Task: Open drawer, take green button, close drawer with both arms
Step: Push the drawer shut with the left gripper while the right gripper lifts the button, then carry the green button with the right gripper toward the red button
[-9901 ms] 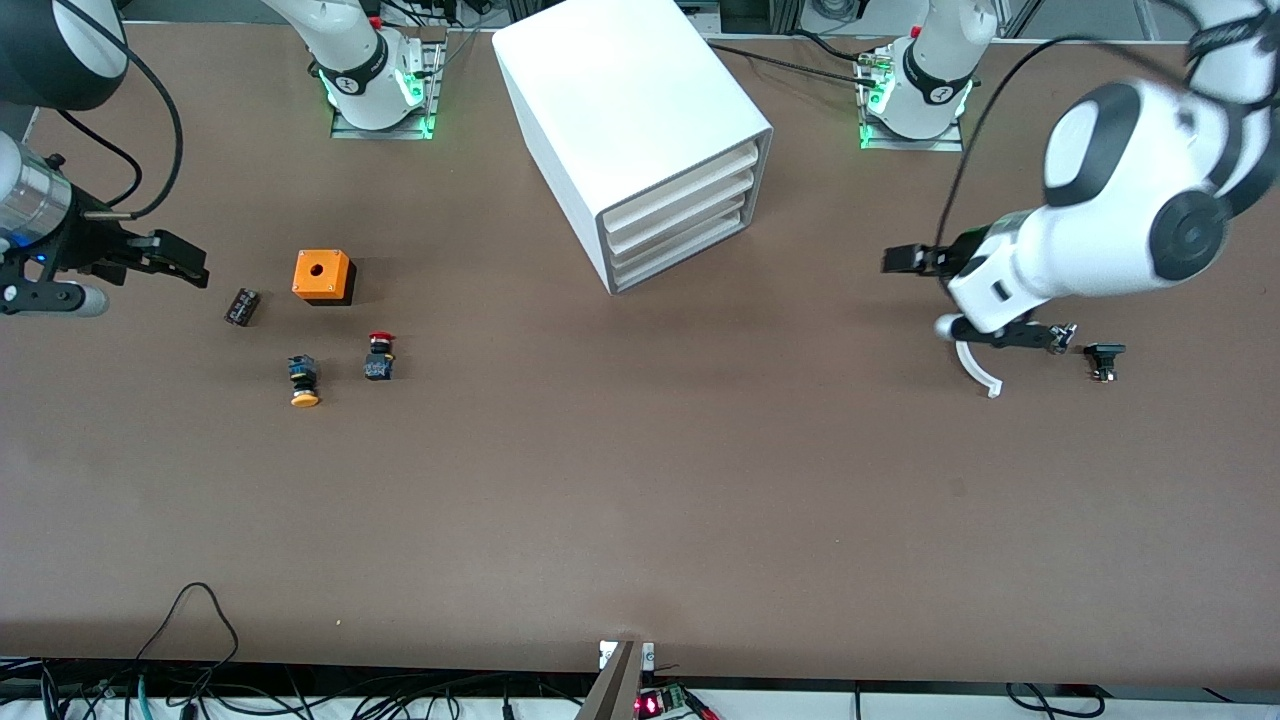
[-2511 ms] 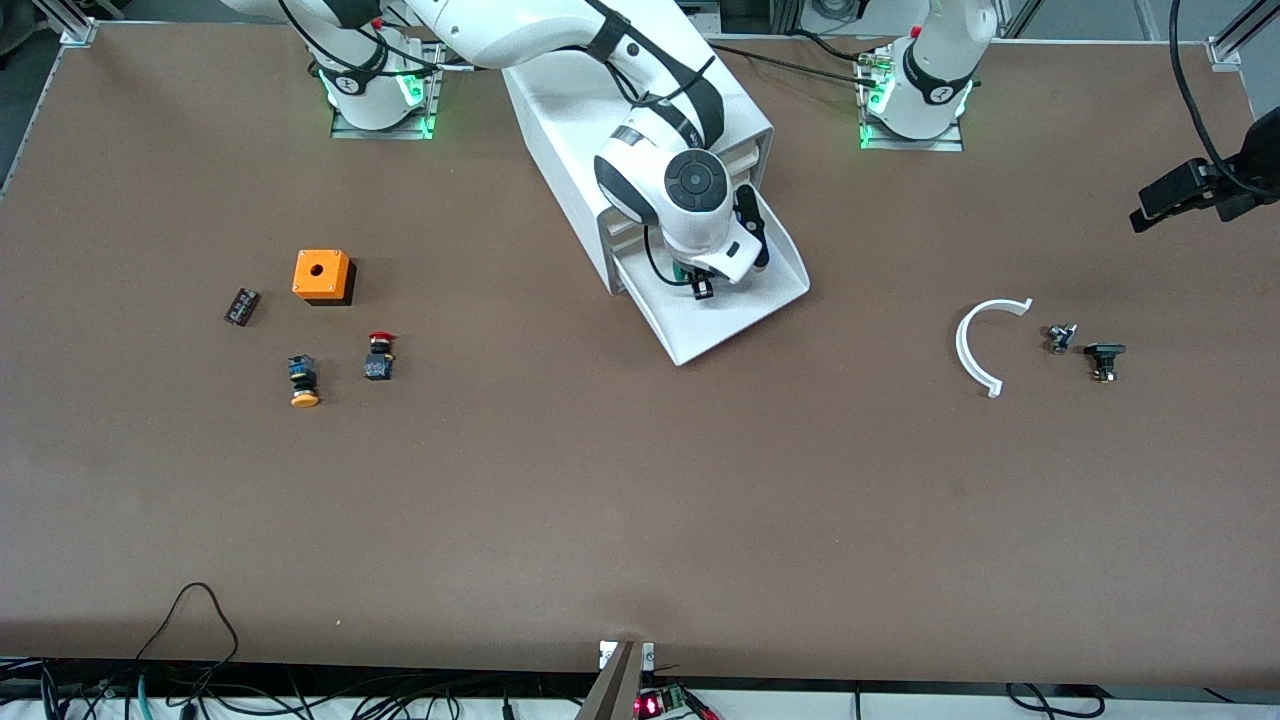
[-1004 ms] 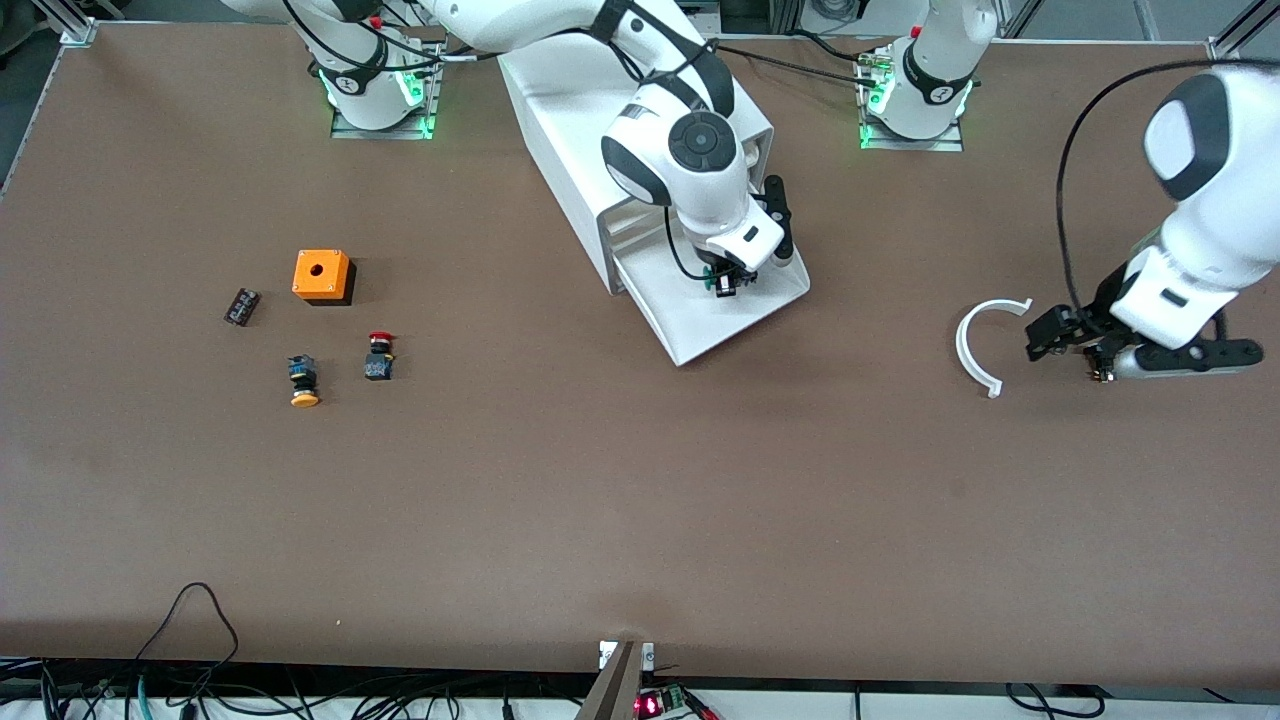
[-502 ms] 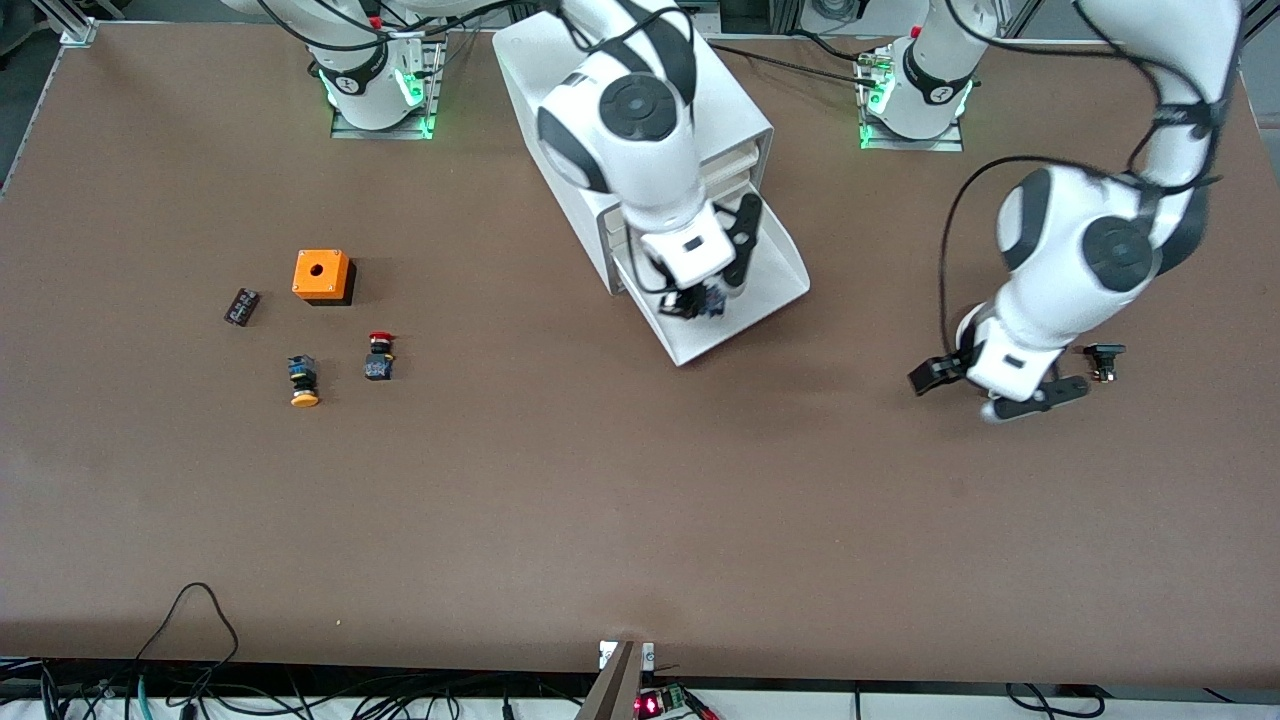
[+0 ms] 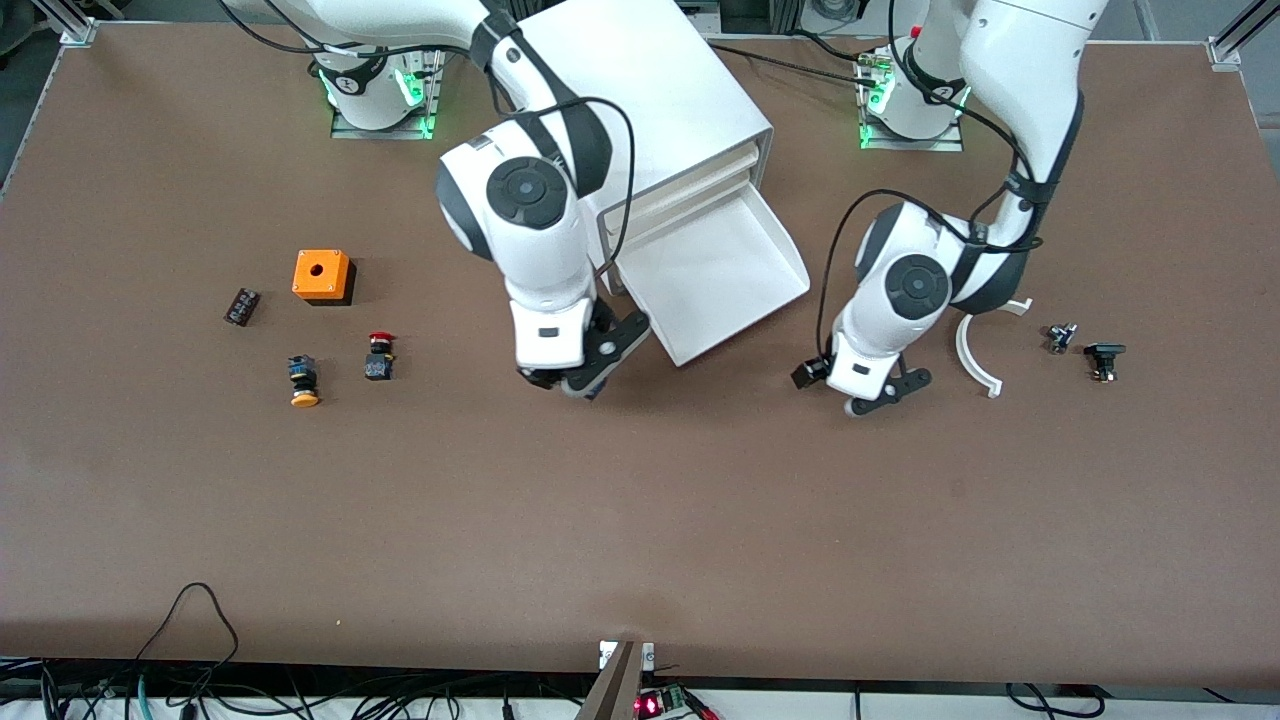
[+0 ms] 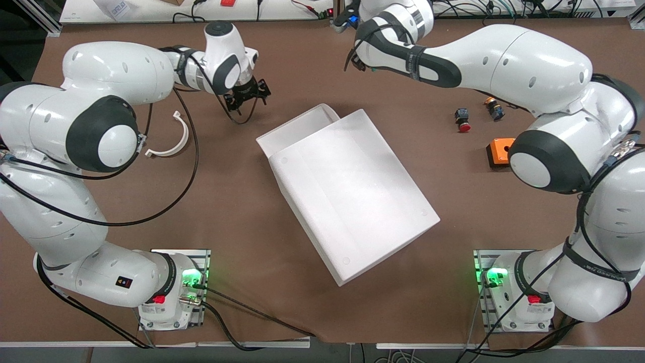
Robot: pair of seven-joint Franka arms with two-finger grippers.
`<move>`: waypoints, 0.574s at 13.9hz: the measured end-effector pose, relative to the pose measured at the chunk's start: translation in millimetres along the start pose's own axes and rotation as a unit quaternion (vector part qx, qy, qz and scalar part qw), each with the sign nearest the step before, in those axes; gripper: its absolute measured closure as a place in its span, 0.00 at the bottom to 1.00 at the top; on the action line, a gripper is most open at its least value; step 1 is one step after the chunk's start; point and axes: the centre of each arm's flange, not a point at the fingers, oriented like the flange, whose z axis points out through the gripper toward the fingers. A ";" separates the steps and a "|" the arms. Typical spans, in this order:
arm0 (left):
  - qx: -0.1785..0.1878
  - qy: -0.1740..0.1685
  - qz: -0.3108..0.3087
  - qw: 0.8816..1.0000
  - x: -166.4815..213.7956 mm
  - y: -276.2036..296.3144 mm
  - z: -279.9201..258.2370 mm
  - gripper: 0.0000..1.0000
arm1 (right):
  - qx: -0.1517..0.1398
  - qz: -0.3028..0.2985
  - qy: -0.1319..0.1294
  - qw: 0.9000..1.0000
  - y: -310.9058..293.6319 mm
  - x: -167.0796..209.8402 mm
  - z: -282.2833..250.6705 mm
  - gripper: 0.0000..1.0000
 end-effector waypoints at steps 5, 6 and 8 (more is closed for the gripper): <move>-0.011 -0.043 0.030 0.999 -59.7 34.3 11.0 0.00 | -0.003 0.145 -0.073 0.987 68.7 -52.7 60.4 0.59; -0.012 -0.052 0.048 0.997 -79.9 45.1 13.2 0.00 | -0.002 0.157 -0.083 0.984 81.1 -62.2 67.1 0.59; -0.013 -0.068 0.082 0.994 -120.1 62.3 17.0 0.00 | -0.002 0.175 -0.089 0.980 101.0 -77.3 77.8 0.59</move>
